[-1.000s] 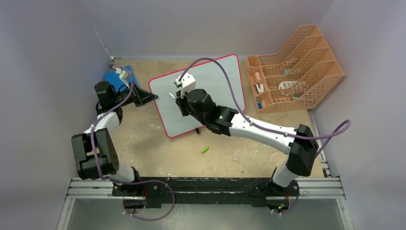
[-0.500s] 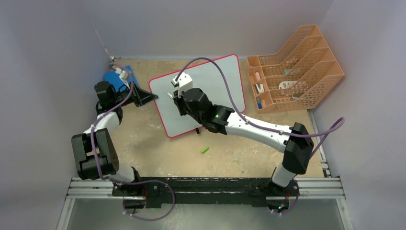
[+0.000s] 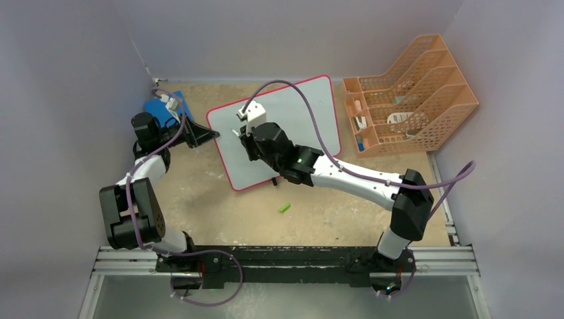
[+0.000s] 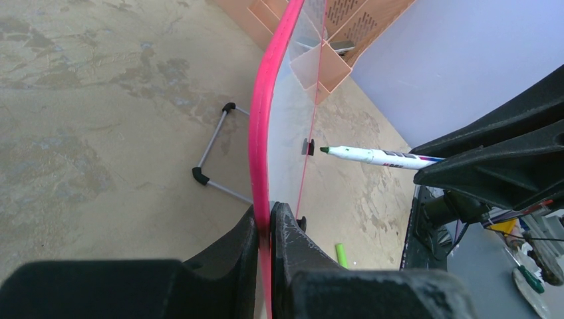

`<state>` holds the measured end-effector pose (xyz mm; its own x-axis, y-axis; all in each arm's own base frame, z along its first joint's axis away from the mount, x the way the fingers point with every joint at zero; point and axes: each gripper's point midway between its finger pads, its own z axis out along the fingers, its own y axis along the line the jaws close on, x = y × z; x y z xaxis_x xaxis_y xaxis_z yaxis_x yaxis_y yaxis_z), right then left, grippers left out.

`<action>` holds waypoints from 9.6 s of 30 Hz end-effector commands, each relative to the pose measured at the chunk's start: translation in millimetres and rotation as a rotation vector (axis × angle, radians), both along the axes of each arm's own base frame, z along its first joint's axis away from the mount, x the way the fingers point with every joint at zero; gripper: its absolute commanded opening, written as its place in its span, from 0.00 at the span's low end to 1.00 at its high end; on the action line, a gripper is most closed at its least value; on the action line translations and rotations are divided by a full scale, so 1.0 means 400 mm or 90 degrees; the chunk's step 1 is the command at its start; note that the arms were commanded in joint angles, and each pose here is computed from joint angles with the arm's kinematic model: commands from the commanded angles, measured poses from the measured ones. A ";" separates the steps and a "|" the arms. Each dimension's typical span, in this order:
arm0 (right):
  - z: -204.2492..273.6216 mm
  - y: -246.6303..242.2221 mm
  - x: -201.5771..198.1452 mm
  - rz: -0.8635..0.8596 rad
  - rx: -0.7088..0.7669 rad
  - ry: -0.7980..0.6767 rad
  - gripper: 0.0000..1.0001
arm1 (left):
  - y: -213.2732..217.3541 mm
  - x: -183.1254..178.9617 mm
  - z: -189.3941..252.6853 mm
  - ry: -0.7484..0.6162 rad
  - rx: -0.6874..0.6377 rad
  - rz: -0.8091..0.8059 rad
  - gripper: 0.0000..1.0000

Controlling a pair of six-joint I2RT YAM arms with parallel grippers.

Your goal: Write a sentence on the whiteboard

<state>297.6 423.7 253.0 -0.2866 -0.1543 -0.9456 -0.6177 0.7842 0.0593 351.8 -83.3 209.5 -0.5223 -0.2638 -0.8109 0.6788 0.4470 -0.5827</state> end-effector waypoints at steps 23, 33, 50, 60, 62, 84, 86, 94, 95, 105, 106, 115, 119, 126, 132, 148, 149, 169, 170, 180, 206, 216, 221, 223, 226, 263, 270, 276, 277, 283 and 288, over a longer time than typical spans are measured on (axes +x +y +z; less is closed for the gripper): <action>0.100 0.022 0.017 -0.020 0.061 -0.024 0.00 | -0.010 0.005 0.036 -0.048 0.018 -0.012 0.00; 0.103 0.035 0.018 -0.012 0.059 -0.024 0.00 | -0.010 0.006 0.034 -0.046 0.017 -0.013 0.00; 0.108 0.056 0.030 -0.008 0.060 -0.030 0.00 | -0.011 0.005 0.036 -0.048 0.017 -0.015 0.00; 0.102 0.064 0.034 -0.008 0.058 -0.029 0.00 | -0.012 0.004 0.035 -0.046 0.016 -0.015 0.00; 0.102 0.066 0.035 -0.009 0.058 -0.030 0.00 | -0.012 0.004 0.035 -0.046 0.016 -0.016 0.00; 0.057 0.071 0.040 -0.011 0.025 -0.013 0.00 | -0.013 0.004 0.038 -0.048 0.016 -0.018 0.00; 0.054 0.071 0.040 -0.011 0.024 -0.012 0.00 | -0.014 0.003 0.038 -0.047 0.015 -0.019 0.00; 0.026 0.069 0.037 -0.010 0.003 0.002 0.00 | -0.014 0.003 0.038 -0.047 0.015 -0.019 0.00; 0.024 0.068 0.038 -0.010 0.002 0.003 0.00 | -0.014 0.002 0.038 -0.048 0.015 -0.020 0.00; 0.016 0.066 0.037 -0.013 -0.004 0.008 0.00 | -0.015 0.002 0.038 -0.048 0.016 -0.020 0.00; 0.017 0.064 0.038 -0.016 -0.003 0.009 0.00 | -0.014 0.002 0.039 -0.048 0.016 -0.020 0.00; 0.010 0.051 0.035 -0.027 0.000 0.015 0.00 | -0.015 0.002 0.037 -0.047 0.015 -0.020 0.00; 0.002 0.044 0.028 -0.026 -0.004 0.021 0.00 | -0.013 0.003 0.040 -0.049 0.016 -0.019 0.00; -0.016 0.034 0.016 -0.021 -0.011 0.033 0.00 | -0.014 0.003 0.039 -0.047 0.015 -0.019 0.00; -0.031 0.027 0.007 -0.018 -0.017 0.044 0.00 | -0.014 0.003 0.039 -0.047 0.015 -0.019 0.00; -0.059 0.016 -0.029 -0.005 -0.024 0.068 0.00 | -0.015 0.002 0.037 -0.045 0.014 -0.019 0.00; -0.061 0.016 -0.032 -0.004 -0.025 0.070 0.00 | -0.015 0.002 0.038 -0.046 0.014 -0.019 0.00; 0.032 0.010 -0.046 0.006 0.031 0.025 0.00 | -0.017 0.002 0.037 -0.045 0.015 -0.021 0.00; 0.038 0.008 -0.044 0.004 0.035 0.022 0.00 | -0.017 0.002 0.037 -0.046 0.015 -0.021 0.00; 0.042 0.028 -0.029 -0.001 0.032 0.019 0.00 | -0.021 0.001 0.035 -0.045 0.016 -0.023 0.00; 0.018 0.065 -0.015 0.011 0.017 0.019 0.00 | -0.021 0.002 0.035 -0.044 0.016 -0.023 0.00; 0.012 0.066 -0.010 0.006 0.013 0.018 0.00 | -0.021 0.001 0.035 -0.045 0.016 -0.025 0.00; 0.011 0.069 -0.007 0.003 0.012 0.018 0.00 | -0.021 0.001 0.034 -0.043 0.015 -0.024 0.00; 0.011 0.068 -0.006 0.001 0.012 0.017 0.00 | -0.021 0.001 0.034 -0.043 0.015 -0.024 0.00; 0.009 0.065 -0.002 -0.005 0.009 0.016 0.00 | -0.021 0.001 0.033 -0.043 0.016 -0.024 0.00; 0.006 0.055 0.007 -0.023 0.004 0.015 0.00 | -0.022 0.001 0.034 -0.043 0.016 -0.025 0.00; 0.004 0.044 0.012 -0.039 0.001 0.013 0.00 | -0.022 0.001 0.034 -0.043 0.016 -0.025 0.00; 0.003 0.034 0.017 -0.052 0.001 0.014 0.00 | -0.022 0.001 0.033 -0.042 0.016 -0.025 0.00; 0.002 0.032 0.018 -0.052 0.000 0.014 0.00 | -0.022 0.001 0.033 -0.042 0.016 -0.025 0.00; 0.001 0.019 0.022 -0.063 0.001 0.017 0.00 | -0.022 0.002 0.034 -0.044 0.016 -0.025 0.00; -0.003 0.007 0.025 -0.072 -0.001 0.019 0.00 | -0.022 0.002 0.034 -0.044 0.017 -0.024 0.00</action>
